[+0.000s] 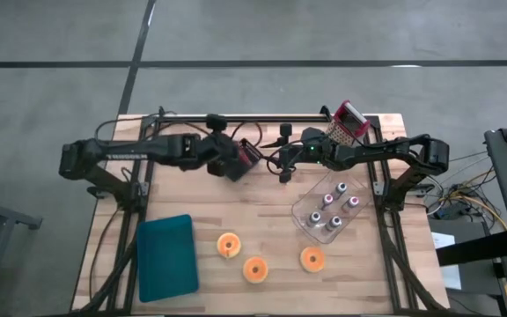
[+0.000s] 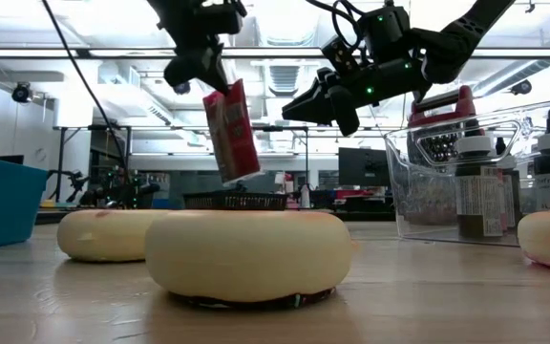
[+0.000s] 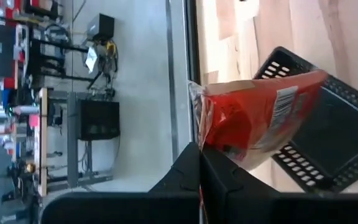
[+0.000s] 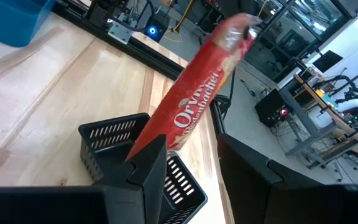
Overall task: Pick & Place Food Item
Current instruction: Put the red popcorn bag into the black bin
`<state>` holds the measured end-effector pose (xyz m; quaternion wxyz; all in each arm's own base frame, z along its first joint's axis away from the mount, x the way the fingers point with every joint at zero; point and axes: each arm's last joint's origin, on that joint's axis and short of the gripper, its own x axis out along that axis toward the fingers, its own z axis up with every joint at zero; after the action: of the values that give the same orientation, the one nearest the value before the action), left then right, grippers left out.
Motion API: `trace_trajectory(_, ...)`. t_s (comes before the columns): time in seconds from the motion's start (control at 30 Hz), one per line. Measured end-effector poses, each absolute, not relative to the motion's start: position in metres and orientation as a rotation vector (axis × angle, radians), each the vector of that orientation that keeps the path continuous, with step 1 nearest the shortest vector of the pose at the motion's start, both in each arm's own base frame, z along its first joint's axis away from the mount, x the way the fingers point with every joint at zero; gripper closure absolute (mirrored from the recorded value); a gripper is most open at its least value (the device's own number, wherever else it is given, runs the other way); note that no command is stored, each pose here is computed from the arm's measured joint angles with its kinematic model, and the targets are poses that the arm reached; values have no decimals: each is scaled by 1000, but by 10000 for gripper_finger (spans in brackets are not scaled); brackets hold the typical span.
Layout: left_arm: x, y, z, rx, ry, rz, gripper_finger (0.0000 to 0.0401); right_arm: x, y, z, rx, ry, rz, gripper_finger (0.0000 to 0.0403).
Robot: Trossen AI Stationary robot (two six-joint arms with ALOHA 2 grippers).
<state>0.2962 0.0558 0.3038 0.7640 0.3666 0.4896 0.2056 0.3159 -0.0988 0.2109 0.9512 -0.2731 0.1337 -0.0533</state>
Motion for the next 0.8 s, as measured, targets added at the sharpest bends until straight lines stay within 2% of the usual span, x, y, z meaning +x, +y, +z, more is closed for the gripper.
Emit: trace_trajectory(0.8,297,91,307,847,1014,316,401,316,-99,211,-555,272,-108,264)
